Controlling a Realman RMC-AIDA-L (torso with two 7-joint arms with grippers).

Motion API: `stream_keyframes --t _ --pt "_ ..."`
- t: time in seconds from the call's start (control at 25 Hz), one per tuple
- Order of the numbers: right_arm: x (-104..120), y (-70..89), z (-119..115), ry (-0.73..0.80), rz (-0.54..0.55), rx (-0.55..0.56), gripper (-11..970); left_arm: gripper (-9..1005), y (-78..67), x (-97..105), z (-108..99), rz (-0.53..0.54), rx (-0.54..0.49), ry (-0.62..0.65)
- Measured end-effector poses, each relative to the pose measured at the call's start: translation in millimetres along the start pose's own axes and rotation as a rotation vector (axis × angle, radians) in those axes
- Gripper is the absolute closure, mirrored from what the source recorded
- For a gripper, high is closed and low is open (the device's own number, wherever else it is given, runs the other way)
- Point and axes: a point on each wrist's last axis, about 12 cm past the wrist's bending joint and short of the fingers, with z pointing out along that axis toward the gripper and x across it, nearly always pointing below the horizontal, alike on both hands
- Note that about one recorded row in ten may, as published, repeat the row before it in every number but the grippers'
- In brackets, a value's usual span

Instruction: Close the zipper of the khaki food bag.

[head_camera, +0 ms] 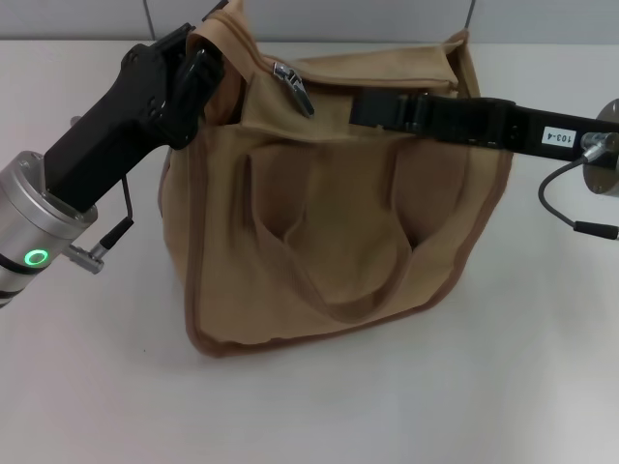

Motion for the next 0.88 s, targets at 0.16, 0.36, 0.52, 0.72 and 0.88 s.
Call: stream_keyframes --t 0.16,0.36,0.52,0.72,0.88 --pt "-1.1 -4.3 0.4 0.006 -0.010 0.038 147 964 -0.2 0.9 0.8 -0.003 0.006 0.009" --pt "-1.7 -4.5 11.0 0.013 -0.027 0.034 149 964 0.5 1.2 2.5 -0.003 0.008 0.014" --pt "-2.4 -5.5 16.2 0.024 -0.046 0.048 150 964 1.0 1.4 3.1 -0.002 0.006 0.016" --pt "-0.5 -8.4 19.0 0.013 -0.077 0.067 152 964 1.2 1.2 4.0 -0.007 0.011 0.020" --pt "-1.6 -8.5 21.8 0.012 -0.094 0.066 154 964 1.0 2.0 7.3 -0.012 0.027 0.029"
